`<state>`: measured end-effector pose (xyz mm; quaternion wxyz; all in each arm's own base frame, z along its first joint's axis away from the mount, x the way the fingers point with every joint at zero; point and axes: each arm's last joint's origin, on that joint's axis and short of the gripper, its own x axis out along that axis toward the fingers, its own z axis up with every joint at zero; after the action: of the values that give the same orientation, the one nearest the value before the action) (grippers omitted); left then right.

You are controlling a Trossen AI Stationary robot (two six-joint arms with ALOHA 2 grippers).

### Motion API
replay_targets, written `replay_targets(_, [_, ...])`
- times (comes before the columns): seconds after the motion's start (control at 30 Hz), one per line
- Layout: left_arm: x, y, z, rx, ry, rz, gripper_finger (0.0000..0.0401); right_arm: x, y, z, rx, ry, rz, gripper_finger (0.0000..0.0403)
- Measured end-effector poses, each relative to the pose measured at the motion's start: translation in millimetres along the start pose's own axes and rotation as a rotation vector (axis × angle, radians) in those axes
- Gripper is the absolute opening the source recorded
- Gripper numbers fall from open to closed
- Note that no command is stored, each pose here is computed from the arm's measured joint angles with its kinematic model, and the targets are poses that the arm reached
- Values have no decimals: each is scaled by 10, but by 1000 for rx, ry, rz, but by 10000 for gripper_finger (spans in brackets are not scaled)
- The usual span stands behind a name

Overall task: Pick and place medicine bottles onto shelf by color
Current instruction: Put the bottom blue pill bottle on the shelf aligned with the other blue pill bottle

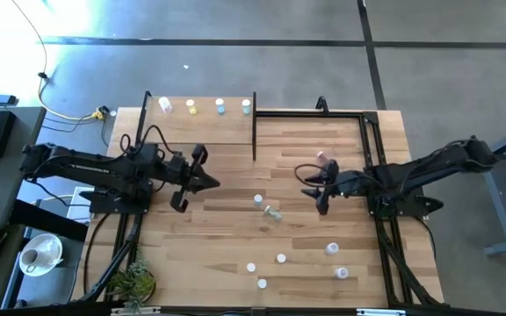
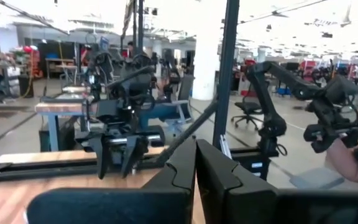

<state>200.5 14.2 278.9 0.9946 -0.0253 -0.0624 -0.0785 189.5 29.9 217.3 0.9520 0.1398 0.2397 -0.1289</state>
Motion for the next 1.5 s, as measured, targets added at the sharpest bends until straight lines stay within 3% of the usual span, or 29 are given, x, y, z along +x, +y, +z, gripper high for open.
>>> replay_targets(0.2, [57,2,-63,-7,23,-5,23,141,87,-79,-44,-78,62,195])
replay_targets(0.5, [76,5,-79,26,25,-3,99,381,216,-90,-156,-133,164,195])
replay_targets(0.7, [76,5,-85,25,31,-3,136,558,317,-21,-227,-169,162,195])
replay_targets(1.17, [76,7,-84,26,30,1,145,1016,399,142,-281,-64,138,195])
replay_targets(1.5, [76,7,-84,26,30,1,145,1293,454,119,-404,-19,142,195])
